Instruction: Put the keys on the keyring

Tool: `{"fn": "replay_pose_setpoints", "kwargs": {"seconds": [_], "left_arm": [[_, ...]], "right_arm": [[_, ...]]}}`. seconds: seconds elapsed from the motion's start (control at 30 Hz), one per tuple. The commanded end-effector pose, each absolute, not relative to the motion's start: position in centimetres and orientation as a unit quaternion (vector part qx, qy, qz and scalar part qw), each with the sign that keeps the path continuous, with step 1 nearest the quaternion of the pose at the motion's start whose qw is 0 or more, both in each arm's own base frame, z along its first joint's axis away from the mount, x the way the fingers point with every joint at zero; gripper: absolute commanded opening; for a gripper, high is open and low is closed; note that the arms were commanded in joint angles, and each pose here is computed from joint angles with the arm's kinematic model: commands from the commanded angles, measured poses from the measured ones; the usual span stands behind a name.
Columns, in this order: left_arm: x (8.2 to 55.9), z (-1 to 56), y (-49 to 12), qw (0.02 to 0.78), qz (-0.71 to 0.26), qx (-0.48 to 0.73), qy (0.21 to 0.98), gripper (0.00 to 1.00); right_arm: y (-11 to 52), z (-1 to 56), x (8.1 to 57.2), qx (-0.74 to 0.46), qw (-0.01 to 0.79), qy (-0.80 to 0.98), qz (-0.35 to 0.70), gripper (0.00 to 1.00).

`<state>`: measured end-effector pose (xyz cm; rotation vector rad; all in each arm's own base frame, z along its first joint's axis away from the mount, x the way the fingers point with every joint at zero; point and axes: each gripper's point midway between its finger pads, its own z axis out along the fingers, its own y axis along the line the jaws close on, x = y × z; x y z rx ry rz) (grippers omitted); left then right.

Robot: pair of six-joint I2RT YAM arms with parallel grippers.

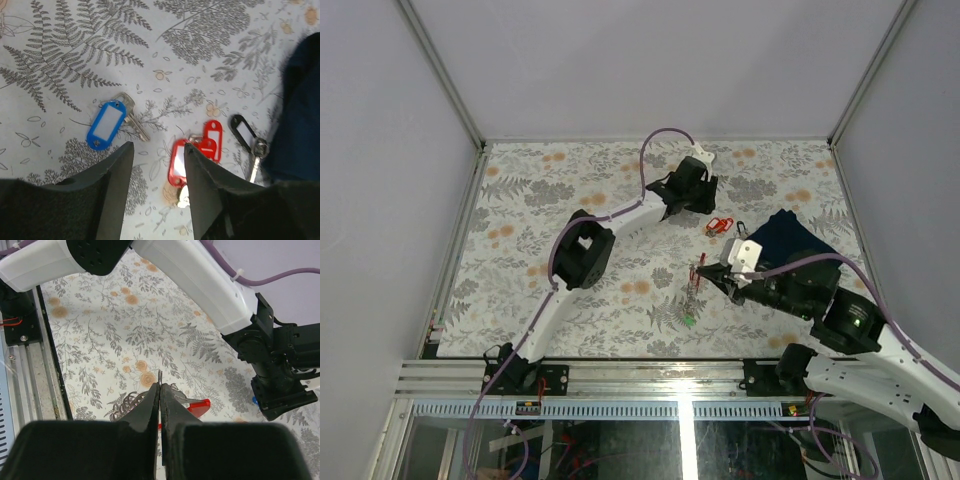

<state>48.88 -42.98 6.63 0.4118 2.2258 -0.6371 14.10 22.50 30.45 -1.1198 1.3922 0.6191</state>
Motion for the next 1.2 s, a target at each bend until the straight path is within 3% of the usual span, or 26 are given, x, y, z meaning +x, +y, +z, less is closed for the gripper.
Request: {"fn": "replay_pose_setpoints", "kwargs": {"seconds": [0.0,0.5,0.77,1.17], "left_arm": [[51.7,8.3,-42.9,0.431,-0.232,0.143,0.86,0.46],[55.8,6.1,-41.7,0.486,-0.147,0.162,0.846,0.6],[56.8,4.3,-41.4,0.482,-0.139,0.169,0.848,0.59],[56.5,3.7,-41.2,0.473,-0.141,0.18,0.851,0.46]], "right_arm": [[23.4,32.7,15.0,-0.441,0.615,0.589,0.284,0.0],[24.0,32.5,13.8,-0.434,0.609,0.578,0.326,0.0],[24.1,31.8,13.6,-0.434,0.603,0.581,0.332,0.0],[24.2,31.5,13.5,-0.437,0.6,0.581,0.334,0.0]]}}
